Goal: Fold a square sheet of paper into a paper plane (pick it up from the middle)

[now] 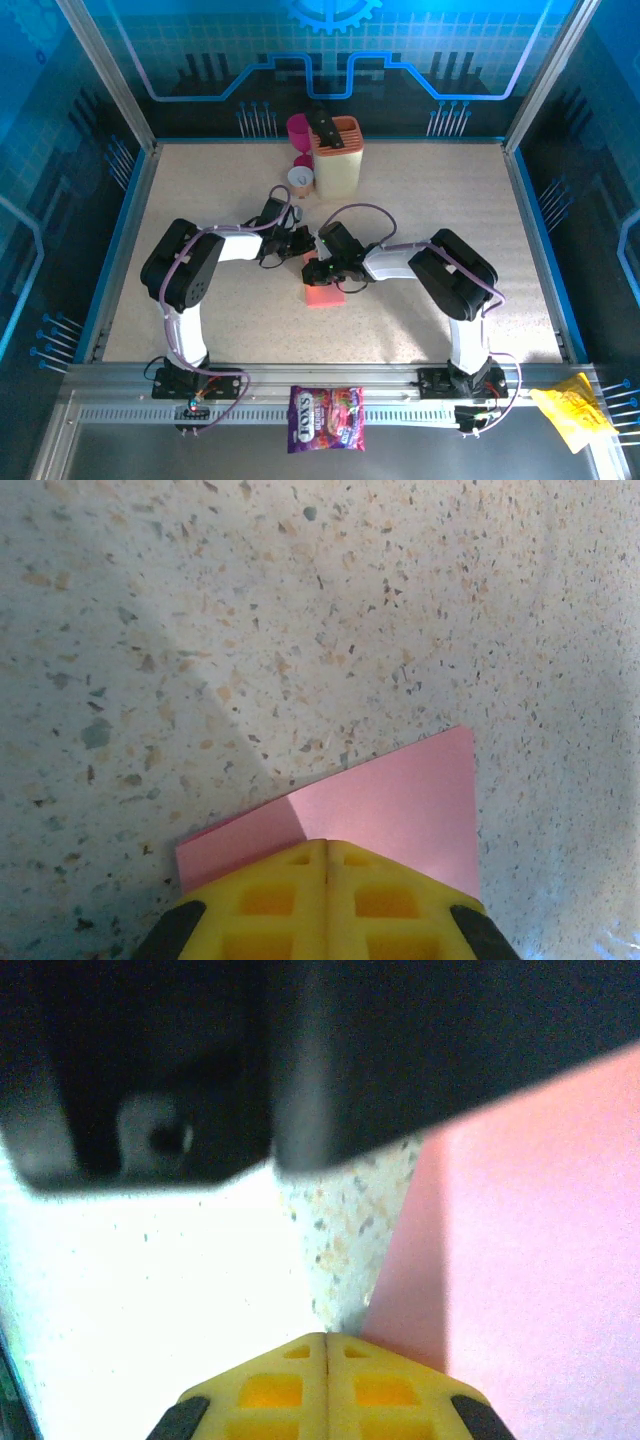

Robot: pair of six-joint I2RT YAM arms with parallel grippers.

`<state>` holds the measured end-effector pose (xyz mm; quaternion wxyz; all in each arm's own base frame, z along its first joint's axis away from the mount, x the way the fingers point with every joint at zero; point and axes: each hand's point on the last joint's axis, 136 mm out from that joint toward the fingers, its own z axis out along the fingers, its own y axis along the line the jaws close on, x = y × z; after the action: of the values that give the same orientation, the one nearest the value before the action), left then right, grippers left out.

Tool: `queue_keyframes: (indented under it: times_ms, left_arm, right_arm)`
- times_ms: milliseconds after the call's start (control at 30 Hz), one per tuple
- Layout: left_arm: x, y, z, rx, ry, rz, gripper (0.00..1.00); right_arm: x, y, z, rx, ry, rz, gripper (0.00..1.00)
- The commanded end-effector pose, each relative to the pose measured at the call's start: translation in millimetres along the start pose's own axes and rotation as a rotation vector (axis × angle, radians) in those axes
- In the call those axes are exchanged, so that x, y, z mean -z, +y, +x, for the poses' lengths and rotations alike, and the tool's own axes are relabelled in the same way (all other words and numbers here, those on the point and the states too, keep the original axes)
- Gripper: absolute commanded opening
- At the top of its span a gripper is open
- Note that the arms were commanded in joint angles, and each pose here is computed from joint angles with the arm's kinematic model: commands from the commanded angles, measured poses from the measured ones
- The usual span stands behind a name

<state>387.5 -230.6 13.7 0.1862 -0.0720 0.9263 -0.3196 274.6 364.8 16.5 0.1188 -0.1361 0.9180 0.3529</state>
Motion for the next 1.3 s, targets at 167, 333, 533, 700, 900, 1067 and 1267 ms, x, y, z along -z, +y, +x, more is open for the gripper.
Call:
queue_keyframes:
  times_ms: [167, 333, 533, 700, 900, 1067, 1267]
  left_arm:
    - [-16, 45, 26, 0.024, 0.076, -0.146, 0.00]
    - [-16, 45, 25, 0.019, 0.078, -0.150, 0.00]
    - [-15, 45, 25, 0.015, 0.079, -0.155, 0.00]
    - [-15, 46, 25, 0.013, 0.080, -0.156, 0.00]
    - [-15, 47, 25, 0.008, 0.080, -0.156, 0.00]
    - [-12, 39, 22, -0.002, 0.071, -0.133, 0.00]
    - [-4, 24, 13, -0.038, 0.055, -0.099, 0.00]
  right_arm:
    - [-8, 8, 89, 0.107, 0.258, 0.041, 0.00]
    - [-7, 11, 114, 0.134, 0.301, 0.053, 0.00]
    - [-7, 19, 134, 0.145, 0.318, 0.045, 0.00]
    - [-2, 25, 155, 0.164, 0.336, 0.050, 0.00]
    - [8, 23, 171, 0.147, 0.336, 0.046, 0.00]
    - [34, 16, 152, 0.089, 0.253, 0.028, 0.00]
    - [82, 7, 102, 0.021, 0.080, 0.022, 0.00]
